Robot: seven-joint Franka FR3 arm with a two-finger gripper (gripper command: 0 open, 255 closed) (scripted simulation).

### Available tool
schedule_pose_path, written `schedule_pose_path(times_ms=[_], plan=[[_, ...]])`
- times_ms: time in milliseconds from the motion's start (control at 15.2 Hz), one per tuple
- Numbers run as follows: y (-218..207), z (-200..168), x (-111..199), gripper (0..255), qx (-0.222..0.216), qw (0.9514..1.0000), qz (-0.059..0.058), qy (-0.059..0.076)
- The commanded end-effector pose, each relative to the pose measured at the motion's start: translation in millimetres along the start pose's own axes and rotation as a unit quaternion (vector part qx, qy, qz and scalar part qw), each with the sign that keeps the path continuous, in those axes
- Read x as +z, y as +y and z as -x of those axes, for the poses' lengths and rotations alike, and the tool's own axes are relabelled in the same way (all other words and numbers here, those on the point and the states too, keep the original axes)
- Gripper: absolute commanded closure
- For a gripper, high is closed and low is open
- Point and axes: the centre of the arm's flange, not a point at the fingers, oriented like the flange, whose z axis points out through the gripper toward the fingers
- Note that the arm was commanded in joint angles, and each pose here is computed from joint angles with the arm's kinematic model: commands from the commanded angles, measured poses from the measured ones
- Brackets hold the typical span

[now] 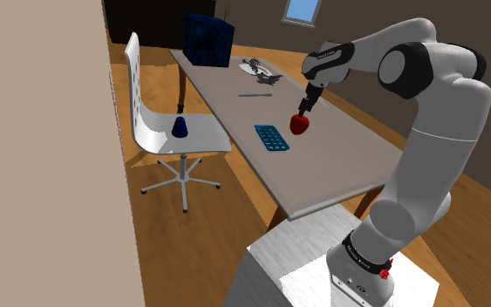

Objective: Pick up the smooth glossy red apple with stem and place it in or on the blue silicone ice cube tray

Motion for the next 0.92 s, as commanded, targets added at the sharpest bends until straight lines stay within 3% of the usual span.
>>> schedule_pose_path(times_ms=[0, 264, 330, 858], plan=[[-0.2, 0.1, 0.6, 0, 0.0, 1.0, 0.0, 0.0], [-0.1, 0.1, 0.6, 0, 0.0, 1.0, 0.0, 0.0], [-0.1, 0.1, 0.6, 255, 0.0, 1.0, 0.0, 0.0], [-0.1, 0.1, 0.6, 255, 0.0, 1.0, 0.0, 0.0]])
